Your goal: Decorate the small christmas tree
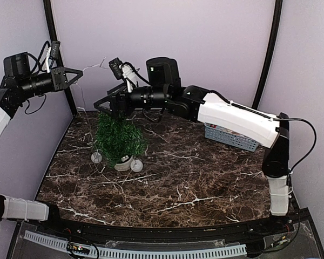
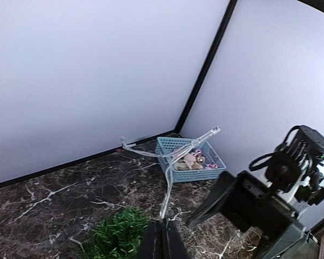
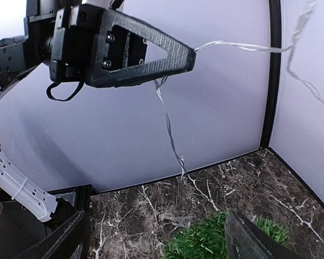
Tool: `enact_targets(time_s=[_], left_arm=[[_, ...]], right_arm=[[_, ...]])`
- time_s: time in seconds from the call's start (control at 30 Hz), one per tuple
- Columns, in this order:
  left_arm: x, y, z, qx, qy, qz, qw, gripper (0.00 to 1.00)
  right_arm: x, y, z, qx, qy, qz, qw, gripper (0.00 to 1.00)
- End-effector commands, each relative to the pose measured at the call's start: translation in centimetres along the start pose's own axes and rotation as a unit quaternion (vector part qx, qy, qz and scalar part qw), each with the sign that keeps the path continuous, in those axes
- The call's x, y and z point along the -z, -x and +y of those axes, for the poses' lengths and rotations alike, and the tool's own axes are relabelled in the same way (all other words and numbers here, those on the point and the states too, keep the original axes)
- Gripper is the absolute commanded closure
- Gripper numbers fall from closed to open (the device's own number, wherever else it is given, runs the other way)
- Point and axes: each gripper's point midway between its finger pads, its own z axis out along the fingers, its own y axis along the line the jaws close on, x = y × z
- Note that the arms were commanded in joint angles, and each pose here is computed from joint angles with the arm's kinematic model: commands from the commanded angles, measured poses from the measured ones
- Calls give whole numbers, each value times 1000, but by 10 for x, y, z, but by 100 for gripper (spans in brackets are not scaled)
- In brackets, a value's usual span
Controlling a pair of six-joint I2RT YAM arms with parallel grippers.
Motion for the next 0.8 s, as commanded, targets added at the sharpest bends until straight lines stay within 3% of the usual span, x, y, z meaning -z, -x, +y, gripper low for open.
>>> enact_targets(time_s=[0.0,0.27,0.37,0.4,0.53,0.57,0.63,0.67,0.73,0.77], left_arm=[[4,8,-40,-28,-110,0,994,100],[-11,-11,-69,-31,-178,39,983,100],[-15,-14,-73,-32,-184,48,981,100],[-17,-15,-73,-31,-186,50,981,100],[-19,-19,-71,-31,-181,50,982,100],[-21,-23,-67,-32,-173,49,983,96],[-17,-27,-63,-45,-156,33,986,65],[-15,-23,-63,-59,-150,14,987,42],[-11,-32,-52,-65,-118,-13,991,21],[-8,-45,-44,-61,-97,-18,993,16]], right_arm=[[-20,9,10,21,36,-37,998,15],[-47,8,2,22,39,-87,995,25],[-51,13,4,27,48,-103,993,35],[-52,13,7,28,53,-105,993,44],[-44,27,16,35,61,-124,990,100],[-40,34,16,33,57,-133,989,100],[-30,48,17,31,46,-151,987,100],[-24,55,16,28,39,-160,986,100],[-14,71,18,27,30,-174,984,100],[-9,78,19,26,29,-180,983,100]])
